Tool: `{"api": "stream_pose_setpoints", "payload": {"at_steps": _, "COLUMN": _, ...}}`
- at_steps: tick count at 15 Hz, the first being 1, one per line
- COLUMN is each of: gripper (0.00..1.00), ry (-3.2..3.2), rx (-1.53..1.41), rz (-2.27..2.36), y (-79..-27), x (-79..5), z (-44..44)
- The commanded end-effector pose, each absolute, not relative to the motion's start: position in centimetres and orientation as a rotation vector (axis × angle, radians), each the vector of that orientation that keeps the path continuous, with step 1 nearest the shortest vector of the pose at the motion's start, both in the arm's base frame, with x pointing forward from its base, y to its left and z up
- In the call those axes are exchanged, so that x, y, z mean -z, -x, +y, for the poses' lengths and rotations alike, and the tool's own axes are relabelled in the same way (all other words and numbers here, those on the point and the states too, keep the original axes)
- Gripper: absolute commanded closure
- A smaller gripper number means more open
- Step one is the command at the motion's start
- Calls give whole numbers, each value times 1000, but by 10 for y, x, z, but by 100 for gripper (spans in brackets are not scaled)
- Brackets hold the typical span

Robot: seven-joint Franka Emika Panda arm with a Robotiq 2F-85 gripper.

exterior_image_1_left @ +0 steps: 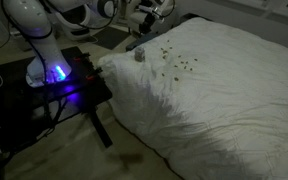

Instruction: Pick up the small objects from the bed and put them in the jar

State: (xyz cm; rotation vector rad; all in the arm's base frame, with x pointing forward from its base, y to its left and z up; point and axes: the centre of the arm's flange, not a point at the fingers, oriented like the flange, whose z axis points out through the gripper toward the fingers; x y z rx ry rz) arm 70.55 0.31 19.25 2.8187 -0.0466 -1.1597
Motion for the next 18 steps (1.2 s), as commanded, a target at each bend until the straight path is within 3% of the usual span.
{"api": "stream_pose_setpoints", "payload": {"at_steps": 1, "gripper": 99, "ry": -2815, "rx": 1287, "rz": -37, "y": -666, "x": -172, "z": -10}}
{"api": "stream_pose_setpoints", "payload": {"at_steps": 8, "gripper": 99, "ry": -2799, "rx": 1375, "rz": -61, "y": -658, "x": -144, "z": -23}}
{"api": "stream_pose_setpoints", "payload": {"at_steps": 18, "gripper": 99, "ry": -2793, "rx": 1210, "rz": -31, "y": -664, "x": -145, "z": -14}}
